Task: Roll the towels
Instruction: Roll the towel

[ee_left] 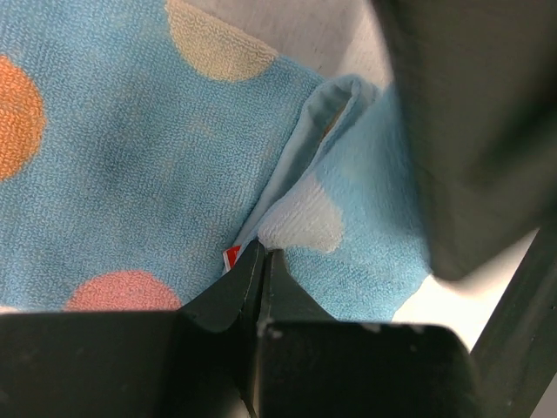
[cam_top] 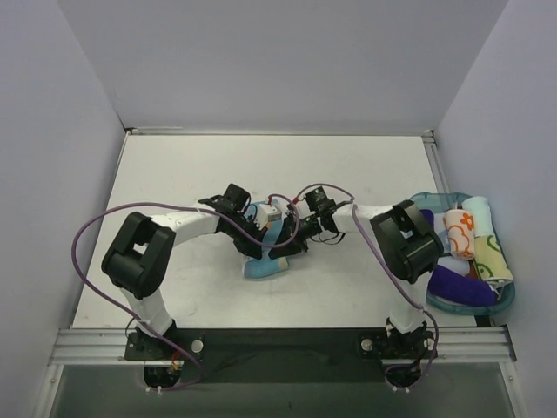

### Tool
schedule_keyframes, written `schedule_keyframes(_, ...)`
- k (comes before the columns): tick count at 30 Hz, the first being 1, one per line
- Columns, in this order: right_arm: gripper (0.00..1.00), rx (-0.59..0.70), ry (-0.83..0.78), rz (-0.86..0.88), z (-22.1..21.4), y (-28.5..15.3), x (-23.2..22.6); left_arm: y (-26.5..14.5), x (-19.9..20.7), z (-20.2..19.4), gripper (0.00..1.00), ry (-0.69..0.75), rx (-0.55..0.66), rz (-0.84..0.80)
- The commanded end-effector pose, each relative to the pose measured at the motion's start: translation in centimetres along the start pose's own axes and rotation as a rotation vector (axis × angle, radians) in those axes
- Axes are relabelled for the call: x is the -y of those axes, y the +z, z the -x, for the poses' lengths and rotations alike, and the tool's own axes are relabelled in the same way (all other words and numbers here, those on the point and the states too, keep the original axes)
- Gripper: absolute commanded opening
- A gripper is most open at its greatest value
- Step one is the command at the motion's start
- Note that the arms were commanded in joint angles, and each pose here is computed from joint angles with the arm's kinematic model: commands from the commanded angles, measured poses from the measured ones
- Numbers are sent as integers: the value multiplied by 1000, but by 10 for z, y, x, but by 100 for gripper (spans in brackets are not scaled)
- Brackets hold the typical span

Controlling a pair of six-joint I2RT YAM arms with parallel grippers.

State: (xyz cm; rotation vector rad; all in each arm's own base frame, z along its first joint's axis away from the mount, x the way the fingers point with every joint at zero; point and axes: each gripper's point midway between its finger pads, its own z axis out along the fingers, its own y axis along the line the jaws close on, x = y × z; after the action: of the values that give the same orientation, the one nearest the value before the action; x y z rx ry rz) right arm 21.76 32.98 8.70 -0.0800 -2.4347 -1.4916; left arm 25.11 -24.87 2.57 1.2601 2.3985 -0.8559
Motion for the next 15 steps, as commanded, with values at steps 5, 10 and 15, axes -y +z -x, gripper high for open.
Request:
schedule_keyframes(5, 0, 55, 78, -264, 20, -1, 76, -12, -18, -6, 14, 7, 14, 46)
schedule_keyframes(10, 0, 47, -4, -427, 14, -1, 98, -30, -28, -4, 27, -11, 67, 50)
schedule_keyframes(15, 0, 28, -50, -449, 12, 5, 94, -52, -37, -7, 36, -6, 112, 83)
